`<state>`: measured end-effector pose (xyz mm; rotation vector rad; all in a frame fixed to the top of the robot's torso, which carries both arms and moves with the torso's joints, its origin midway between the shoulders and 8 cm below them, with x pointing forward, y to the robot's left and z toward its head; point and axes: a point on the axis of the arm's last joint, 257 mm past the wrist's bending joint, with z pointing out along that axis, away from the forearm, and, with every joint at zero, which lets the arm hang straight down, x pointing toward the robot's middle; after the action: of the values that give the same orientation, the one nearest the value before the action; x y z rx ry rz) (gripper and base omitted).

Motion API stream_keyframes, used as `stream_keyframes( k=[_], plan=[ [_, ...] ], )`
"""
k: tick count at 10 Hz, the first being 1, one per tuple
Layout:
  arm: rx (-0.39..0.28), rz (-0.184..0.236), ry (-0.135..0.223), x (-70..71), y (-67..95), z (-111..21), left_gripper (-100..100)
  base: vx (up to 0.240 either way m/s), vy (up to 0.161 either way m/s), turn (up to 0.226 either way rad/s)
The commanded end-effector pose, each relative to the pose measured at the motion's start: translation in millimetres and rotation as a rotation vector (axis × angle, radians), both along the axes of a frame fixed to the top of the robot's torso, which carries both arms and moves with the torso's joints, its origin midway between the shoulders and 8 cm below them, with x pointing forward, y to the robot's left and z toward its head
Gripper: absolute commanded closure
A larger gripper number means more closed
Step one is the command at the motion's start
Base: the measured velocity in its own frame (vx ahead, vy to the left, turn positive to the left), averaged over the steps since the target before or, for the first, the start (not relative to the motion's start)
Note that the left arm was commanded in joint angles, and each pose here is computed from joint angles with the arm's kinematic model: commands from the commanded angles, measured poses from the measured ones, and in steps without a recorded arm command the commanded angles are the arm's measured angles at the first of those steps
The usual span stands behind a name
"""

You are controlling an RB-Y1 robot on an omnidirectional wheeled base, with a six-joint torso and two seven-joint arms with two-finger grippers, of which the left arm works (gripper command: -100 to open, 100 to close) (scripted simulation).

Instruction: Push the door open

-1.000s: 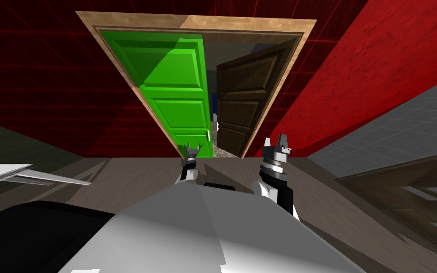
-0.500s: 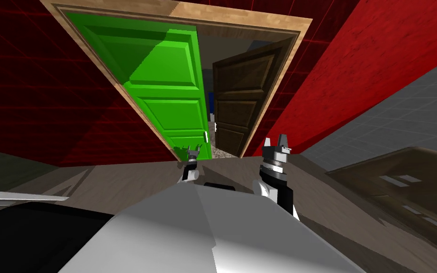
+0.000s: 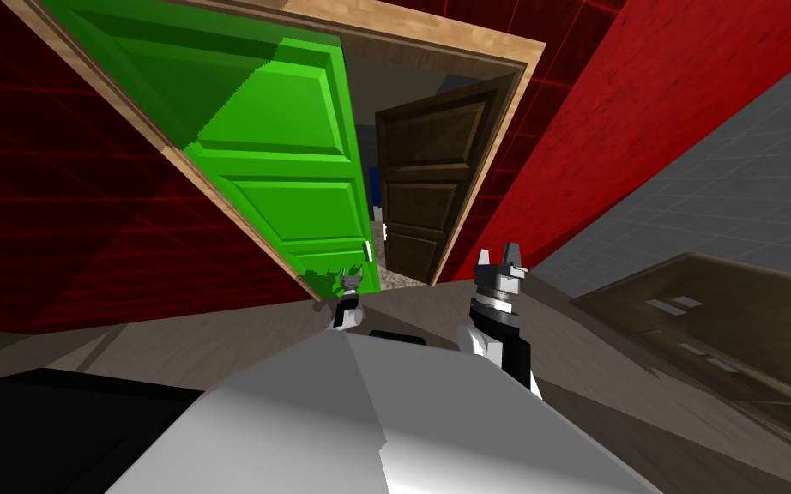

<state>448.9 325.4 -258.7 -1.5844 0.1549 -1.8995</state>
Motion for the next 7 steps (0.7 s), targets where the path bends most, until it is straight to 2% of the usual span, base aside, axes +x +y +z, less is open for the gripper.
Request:
stream_keyframes(
  k=[1,2,7],
  plan=[
    [-0.055,0.003,0.004,-0.2,2.6,-12.8,-100,0.081,0.058,-0.144],
    [-0.055,0.003,0.004,-0.2,2.6,-12.8,-100,0.049,0.045,-0.054],
    [-0.206,0.018,0.016,-2.9,5.6,-48.5,-100,0.061,0.053,-0.122]
  ],
)
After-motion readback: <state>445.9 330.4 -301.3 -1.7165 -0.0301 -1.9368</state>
